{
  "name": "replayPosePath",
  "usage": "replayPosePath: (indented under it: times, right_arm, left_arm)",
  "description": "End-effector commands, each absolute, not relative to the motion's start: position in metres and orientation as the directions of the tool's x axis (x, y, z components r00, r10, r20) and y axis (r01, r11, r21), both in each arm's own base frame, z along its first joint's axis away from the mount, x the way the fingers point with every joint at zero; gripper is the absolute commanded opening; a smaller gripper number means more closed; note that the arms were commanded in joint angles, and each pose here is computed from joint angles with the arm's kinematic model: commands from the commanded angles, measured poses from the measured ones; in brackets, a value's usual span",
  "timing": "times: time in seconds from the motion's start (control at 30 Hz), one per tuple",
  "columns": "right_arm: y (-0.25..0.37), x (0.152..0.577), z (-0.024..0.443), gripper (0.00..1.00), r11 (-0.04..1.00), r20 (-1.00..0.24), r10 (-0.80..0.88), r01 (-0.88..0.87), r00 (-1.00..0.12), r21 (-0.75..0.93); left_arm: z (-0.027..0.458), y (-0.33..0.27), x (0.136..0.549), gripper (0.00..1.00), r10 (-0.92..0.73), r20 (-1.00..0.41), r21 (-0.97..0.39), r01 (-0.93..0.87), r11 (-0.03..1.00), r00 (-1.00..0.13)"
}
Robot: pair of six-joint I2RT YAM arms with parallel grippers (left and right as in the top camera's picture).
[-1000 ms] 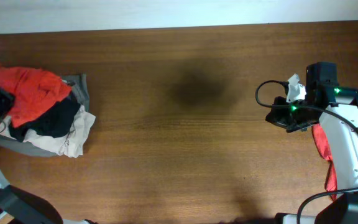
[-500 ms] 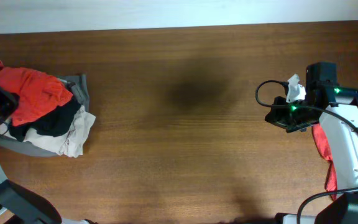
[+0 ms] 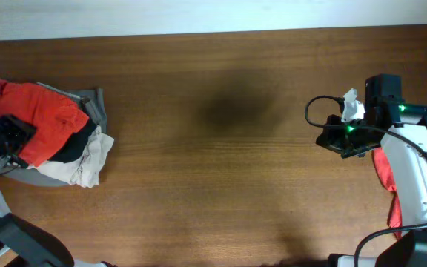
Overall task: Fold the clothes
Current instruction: 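Lower the orange bundle onto the left clothes pile and release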
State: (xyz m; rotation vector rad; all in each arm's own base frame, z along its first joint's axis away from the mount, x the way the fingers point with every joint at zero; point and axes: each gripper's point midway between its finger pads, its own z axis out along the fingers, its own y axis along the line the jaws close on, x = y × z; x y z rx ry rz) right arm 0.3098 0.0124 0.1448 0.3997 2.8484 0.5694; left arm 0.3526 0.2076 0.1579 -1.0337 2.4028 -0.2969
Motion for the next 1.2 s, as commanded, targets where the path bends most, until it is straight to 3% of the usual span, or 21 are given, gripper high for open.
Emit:
replayPosePath:
  times: [0.0,0.17,0.27,0.5,0.8,0.9,0.97,1.0,1.03,1.07,1.1,1.17]
  right_arm:
    - [0.013,0.312,0.153,0.09,0.885,-0.171,0.303,0.211,-0.937,0.414]
    - [0.013,0.314,0.154,0.09,0.886,-0.179,0.304,0.208,-0.936,0.415]
    - [0.013,0.316,0.154,0.09,0.886,-0.186,0.304,0.205,-0.935,0.416]
    - [0.013,0.316,0.154,0.09,0.89,-0.19,0.293,0.194,-0.937,0.413]
    - [0.013,0.316,0.154,0.09,0.89,-0.19,0.292,0.194,-0.937,0.413]
    - [0.013,0.316,0.154,0.09,0.894,-0.197,0.279,0.18,-0.94,0.41]
    - [0.013,0.316,0.154,0.09,0.894,-0.197,0.279,0.18,-0.94,0.41]
    - [0.013,0.316,0.154,0.09,0.894,-0.197,0.279,0.18,-0.94,0.41]
    - [0.013,0.316,0.154,0.09,0.894,-0.197,0.279,0.18,-0.94,0.41]
    - [0.013,0.316,0.154,0.09,0.894,-0.197,0.279,0.18,-0.94,0.41]
    - [0.013,0.316,0.154,0.09,0.894,-0.197,0.279,0.179,-0.94,0.41]
    - [0.013,0.316,0.154,0.09,0.894,-0.197,0.279,0.179,-0.94,0.41]
  left_arm:
    - [0.167,0.193,0.355,0.57,-0.728,-0.355,-0.434,-0.586,0.684,-0.586]
    - [0.187,0.184,0.353,0.59,-0.705,-0.398,-0.43,-0.559,0.709,-0.587]
    - [0.188,0.177,0.355,0.67,-0.692,-0.401,-0.424,-0.548,0.721,-0.6]
    - [0.165,0.172,0.342,0.68,-0.698,-0.34,-0.336,-0.612,0.716,-0.63]
    - [0.128,0.183,0.302,0.72,-0.776,-0.25,-0.172,-0.762,0.624,-0.579]
    - [0.128,0.181,0.314,0.72,-0.77,-0.272,-0.214,-0.744,0.633,-0.577]
    - [0.131,0.172,0.324,0.55,-0.763,-0.271,-0.276,-0.713,0.645,-0.586]
    - [0.134,0.164,0.331,0.4,-0.757,-0.265,-0.321,-0.686,0.653,-0.597]
    - [0.141,0.149,0.343,0.17,-0.742,-0.255,-0.423,-0.619,0.662,-0.62]
    - [0.146,0.139,0.35,0.08,-0.737,-0.247,-0.484,-0.579,0.656,-0.629]
    - [0.153,0.131,0.357,0.02,-0.731,-0.244,-0.539,-0.538,0.649,-0.637]
    - [0.167,0.115,0.369,0.01,-0.716,-0.241,-0.64,-0.447,0.624,-0.655]
